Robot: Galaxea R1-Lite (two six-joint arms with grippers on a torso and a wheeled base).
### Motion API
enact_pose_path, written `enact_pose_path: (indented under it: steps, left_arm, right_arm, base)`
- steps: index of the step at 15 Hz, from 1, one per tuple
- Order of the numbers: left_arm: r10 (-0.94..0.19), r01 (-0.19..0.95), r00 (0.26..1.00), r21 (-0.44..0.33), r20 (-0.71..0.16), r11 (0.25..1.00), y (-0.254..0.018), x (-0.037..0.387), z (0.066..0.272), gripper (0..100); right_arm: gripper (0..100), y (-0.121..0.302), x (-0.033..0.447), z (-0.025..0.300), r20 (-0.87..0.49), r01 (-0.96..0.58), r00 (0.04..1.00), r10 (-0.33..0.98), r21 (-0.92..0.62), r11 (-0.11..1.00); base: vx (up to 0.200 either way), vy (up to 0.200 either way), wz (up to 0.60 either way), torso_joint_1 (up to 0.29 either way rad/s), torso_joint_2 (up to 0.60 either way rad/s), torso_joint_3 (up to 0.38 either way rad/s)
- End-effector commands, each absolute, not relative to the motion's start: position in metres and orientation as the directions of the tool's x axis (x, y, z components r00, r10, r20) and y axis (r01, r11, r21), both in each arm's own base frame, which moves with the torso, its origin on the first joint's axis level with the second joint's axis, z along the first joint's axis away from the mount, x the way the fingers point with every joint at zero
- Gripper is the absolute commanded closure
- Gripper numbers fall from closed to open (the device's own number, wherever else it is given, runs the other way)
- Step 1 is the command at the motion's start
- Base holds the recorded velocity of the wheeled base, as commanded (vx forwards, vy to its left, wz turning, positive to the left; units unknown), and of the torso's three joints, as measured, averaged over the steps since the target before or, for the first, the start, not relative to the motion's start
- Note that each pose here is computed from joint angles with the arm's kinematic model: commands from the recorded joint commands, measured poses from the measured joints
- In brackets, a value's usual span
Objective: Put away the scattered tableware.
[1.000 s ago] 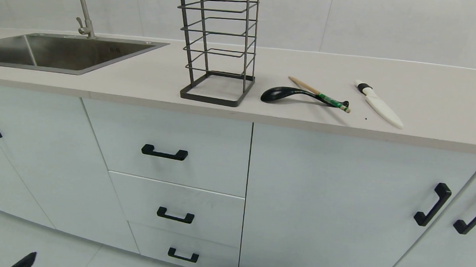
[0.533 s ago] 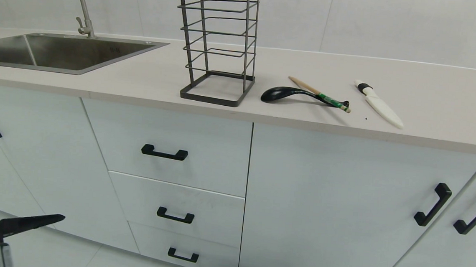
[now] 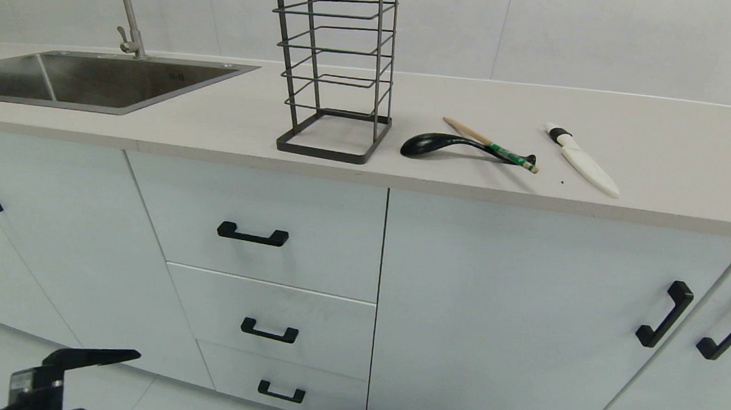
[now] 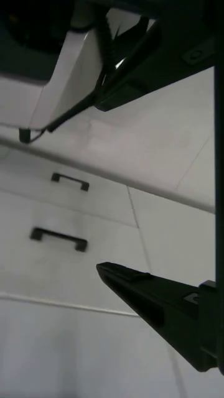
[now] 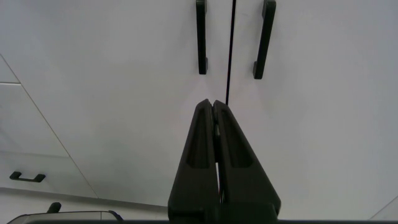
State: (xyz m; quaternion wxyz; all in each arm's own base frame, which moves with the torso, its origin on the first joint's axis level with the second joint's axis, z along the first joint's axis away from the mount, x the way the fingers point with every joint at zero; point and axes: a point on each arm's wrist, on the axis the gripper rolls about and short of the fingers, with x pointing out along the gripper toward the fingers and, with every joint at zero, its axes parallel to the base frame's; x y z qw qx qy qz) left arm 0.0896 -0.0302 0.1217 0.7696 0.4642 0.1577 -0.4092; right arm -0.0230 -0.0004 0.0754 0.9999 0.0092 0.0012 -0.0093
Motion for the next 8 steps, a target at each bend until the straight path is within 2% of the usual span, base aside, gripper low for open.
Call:
enact_pose_path:
  steps: [1,3,4,8]
  left_arm:
    - [-0.533,0.855,0.445,0.519,-0.72,0.012,-0.051,0.1,0.107,0]
    - [-0.517,0.879,0.389,0.476,-0.762,-0.041,-0.06,0.109,0.099,0]
    - [-0.488,0.873,0.413,0.488,-0.769,-0.029,-0.063,0.119,0.097,0]
    - [-0.437,0.875,0.426,0.484,-0.792,-0.025,-0.074,0.144,0.083,0]
  right_arm:
    - [100,0.0,-0.023,0.075,-0.005,0.018,1.0,-0.018,0.018,1.0]
    - [100,0.0,-0.023,0.076,-0.003,0.018,1.0,-0.018,0.018,1.0]
    - [100,0.0,-0.023,0.075,-0.005,0.018,1.0,-0.018,0.018,1.0]
    - [100,0.0,-0.023,0.076,-0.003,0.018,1.0,-0.018,0.018,1.0]
  base:
    - [0.0,0.0,0.0,0.0,0.0,0.0]
    - [0.0,0.0,0.0,0.0,0.0,0.0]
    - [0.0,0.0,0.0,0.0,0.0,0.0]
    - [0.0,0.0,0.0,0.0,0.0,0.0]
